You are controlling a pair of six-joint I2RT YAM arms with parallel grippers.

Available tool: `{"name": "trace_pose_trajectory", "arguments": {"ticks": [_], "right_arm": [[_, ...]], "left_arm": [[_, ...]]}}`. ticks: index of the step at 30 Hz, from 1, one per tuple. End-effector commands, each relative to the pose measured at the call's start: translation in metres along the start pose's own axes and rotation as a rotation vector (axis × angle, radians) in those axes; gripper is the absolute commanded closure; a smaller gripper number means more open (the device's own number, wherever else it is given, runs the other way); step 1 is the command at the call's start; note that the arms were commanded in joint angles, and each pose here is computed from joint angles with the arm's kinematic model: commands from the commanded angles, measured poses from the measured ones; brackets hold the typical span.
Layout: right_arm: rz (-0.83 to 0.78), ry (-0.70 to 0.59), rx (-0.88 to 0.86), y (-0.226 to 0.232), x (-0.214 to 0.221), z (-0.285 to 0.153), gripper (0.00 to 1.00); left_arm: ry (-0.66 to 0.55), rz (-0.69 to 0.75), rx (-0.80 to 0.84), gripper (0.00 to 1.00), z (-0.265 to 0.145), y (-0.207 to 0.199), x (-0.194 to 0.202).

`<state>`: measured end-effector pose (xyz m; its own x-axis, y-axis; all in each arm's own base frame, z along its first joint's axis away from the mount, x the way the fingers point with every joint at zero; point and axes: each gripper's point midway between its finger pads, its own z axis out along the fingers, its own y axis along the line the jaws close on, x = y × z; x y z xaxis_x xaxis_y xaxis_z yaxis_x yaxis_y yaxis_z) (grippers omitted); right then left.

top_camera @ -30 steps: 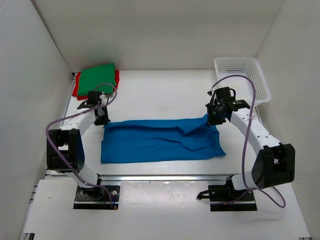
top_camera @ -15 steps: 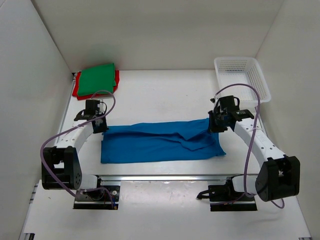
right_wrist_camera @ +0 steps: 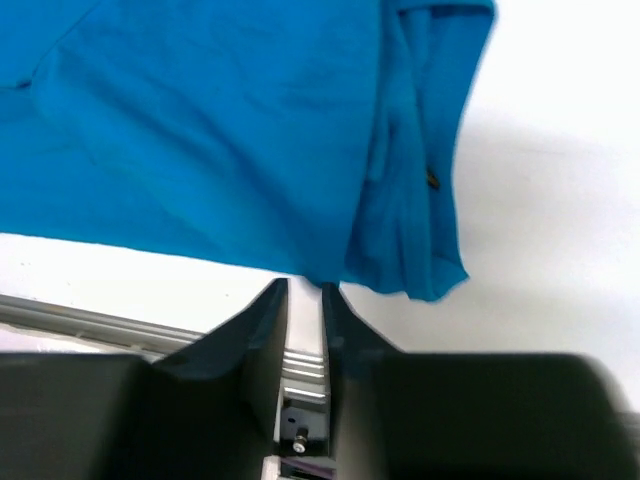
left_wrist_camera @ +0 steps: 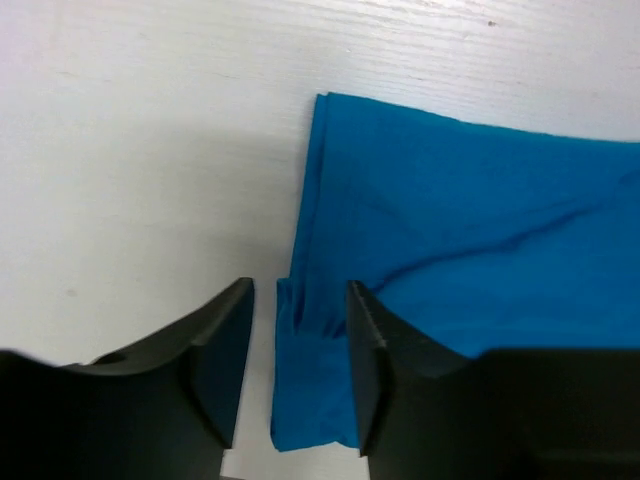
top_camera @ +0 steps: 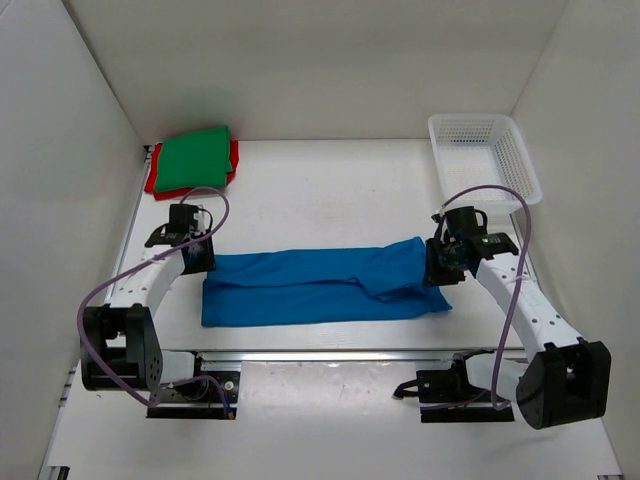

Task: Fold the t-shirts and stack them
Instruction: Fold the other side of the tshirt into a rectangle, then rotate the tshirt 90 degrees

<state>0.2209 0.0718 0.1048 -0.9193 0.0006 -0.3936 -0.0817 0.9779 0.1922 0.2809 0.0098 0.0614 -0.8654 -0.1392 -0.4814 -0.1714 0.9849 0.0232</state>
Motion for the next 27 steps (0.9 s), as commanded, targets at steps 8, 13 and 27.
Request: {"name": "trace_pose_trajectory", "arguments": {"ticks": [8, 13, 27], "right_arm": [[0.000, -0.094, -0.007, 0.017, -0.020, -0.026, 0.72], [0.004, -0.034, -0.093, 0.046, -0.002, 0.004, 0.94], [0.134, 0.097, -0.085, 0.056, 0.001, 0.107, 1.00]], "left_arm": [[-0.097, 0.050, -0.018, 0.53, -0.024, -0.006, -0.028], [-0.075, 0.106, 0.026, 0.62, -0.007, -0.040, -0.025], [0.227, 0.146, 0.142, 0.77, 0.046, -0.099, 0.039]]}}
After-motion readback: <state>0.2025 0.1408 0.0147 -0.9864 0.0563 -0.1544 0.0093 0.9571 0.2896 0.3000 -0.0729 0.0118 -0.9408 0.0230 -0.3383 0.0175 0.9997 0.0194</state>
